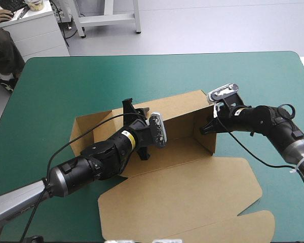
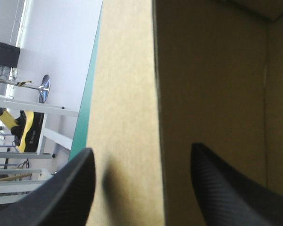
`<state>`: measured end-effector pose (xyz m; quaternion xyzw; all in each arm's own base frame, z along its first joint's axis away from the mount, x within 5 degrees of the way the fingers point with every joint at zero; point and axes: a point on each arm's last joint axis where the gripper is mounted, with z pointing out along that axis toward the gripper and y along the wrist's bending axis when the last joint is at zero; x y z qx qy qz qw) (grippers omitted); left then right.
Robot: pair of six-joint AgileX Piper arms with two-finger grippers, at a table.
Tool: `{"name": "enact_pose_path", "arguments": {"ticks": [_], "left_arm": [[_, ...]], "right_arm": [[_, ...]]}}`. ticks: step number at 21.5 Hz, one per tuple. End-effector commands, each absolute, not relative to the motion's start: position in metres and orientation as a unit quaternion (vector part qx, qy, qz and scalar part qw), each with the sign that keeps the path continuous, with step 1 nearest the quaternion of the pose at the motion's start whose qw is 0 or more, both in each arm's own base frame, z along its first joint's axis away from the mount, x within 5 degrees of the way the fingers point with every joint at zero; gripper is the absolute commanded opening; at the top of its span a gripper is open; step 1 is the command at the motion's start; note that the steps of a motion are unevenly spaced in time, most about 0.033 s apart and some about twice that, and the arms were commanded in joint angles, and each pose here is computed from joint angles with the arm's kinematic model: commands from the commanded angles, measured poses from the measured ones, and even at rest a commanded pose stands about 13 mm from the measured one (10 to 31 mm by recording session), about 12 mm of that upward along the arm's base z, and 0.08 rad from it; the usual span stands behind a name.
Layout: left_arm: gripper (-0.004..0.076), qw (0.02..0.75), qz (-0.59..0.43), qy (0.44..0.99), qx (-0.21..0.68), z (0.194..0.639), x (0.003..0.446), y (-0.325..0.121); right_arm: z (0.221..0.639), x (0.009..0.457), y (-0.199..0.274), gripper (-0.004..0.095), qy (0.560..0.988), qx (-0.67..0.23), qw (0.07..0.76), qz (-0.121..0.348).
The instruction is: Fold the box
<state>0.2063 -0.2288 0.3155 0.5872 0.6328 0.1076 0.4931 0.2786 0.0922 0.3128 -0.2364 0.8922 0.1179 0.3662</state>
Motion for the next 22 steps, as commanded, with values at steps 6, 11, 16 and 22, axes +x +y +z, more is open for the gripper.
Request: {"name": "enact_pose_path", "arguments": {"ticks": [6, 11, 16, 22], "left_arm": [[0.0511, 0.564, 0.075, 0.612, 0.550, 0.386, 0.179, -0.252], [0.0125, 0.575, 0.089, 0.575, 0.575, 0.410, 0.163, -0.260], [0.0018, 0.543, 0.089, 0.584, 0.597, 0.421, 0.161, -0.256], [0.0018, 0.480, -0.031, 0.647, 0.591, 0.448, 0.170, -0.236]], "right_arm": [[0.338, 0.289, 0.075, 0.0002, 0.878, -0.143, 0.453, 0.056], [0.338, 0.288, 0.076, -0.0001, 0.879, -0.140, 0.451, 0.060], [0.337, 0.288, 0.076, -0.0001, 0.880, -0.143, 0.450, 0.059], [0.337, 0.288, 0.076, -0.0001, 0.880, -0.143, 0.448, 0.059]]}}
